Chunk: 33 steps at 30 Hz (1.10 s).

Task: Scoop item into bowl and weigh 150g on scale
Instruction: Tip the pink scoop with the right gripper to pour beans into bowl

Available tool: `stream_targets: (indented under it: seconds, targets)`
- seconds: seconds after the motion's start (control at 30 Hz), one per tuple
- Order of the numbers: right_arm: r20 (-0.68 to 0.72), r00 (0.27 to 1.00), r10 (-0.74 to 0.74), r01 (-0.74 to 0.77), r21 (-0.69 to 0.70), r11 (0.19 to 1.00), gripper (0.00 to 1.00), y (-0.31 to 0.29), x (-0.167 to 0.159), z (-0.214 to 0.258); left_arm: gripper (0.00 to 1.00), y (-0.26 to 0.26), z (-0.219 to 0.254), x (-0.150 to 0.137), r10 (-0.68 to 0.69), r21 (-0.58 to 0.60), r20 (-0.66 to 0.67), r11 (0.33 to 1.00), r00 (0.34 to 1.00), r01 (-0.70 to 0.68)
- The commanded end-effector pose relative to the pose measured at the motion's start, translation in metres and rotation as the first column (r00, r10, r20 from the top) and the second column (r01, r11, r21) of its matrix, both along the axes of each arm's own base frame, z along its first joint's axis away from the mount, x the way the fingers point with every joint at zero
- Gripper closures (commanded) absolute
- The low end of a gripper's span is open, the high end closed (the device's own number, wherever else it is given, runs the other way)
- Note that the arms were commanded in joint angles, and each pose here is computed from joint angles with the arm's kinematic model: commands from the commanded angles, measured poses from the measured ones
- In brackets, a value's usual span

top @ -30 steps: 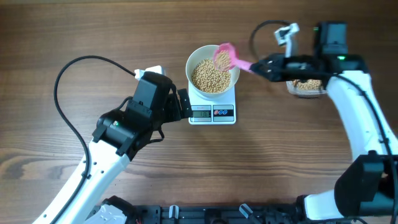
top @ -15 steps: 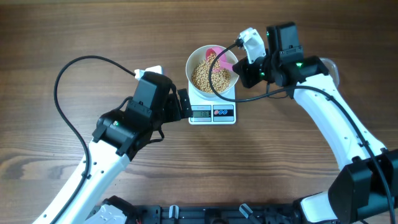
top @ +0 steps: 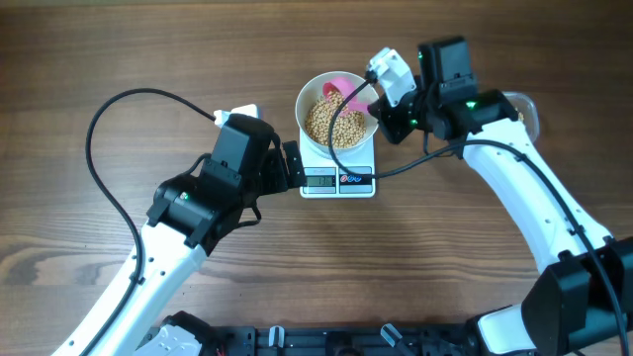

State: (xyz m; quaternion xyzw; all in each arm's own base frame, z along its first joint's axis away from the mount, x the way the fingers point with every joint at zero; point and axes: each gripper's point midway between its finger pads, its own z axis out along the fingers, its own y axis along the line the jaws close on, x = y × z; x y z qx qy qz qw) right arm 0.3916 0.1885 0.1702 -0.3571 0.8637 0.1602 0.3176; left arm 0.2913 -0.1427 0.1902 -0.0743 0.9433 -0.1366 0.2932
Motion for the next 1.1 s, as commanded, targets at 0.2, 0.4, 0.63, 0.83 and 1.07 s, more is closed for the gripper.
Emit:
stream_targets:
  seconds: [0.2,0.4,0.63,0.83,1.07]
  targets:
    - [0.076,0.997,0.006,0.001,-0.094,0.996,0.96,-0.009,-0.001,0.012,0.00,0.003,0.003,0.001,0.004,0.007,0.014,1.000,1.000,-0.004]
    - [0.091,0.996,0.013,-0.004,-0.097,0.995,0.96,-0.010,-0.002,0.017,0.00,0.003,0.003,0.001,0.004,0.007,0.014,1.000,1.000,-0.004]
    - [0.139,0.990,0.015,0.007,-0.156,0.988,0.96,-0.018,0.003,0.020,0.00,0.003,0.003,0.001,0.004,0.007,0.014,1.000,1.000,-0.004]
    - [0.111,0.993,-0.033,0.043,-0.092,0.995,0.96,-0.015,-0.001,0.026,0.00,0.003,0.003,0.001,0.004,0.007,0.014,1.000,1.000,-0.004]
    - [0.075,0.997,0.004,0.000,-0.063,0.998,0.96,-0.008,-0.010,0.025,0.00,0.003,0.003,0.001,0.004,0.007,0.014,1.000,1.000,-0.004]
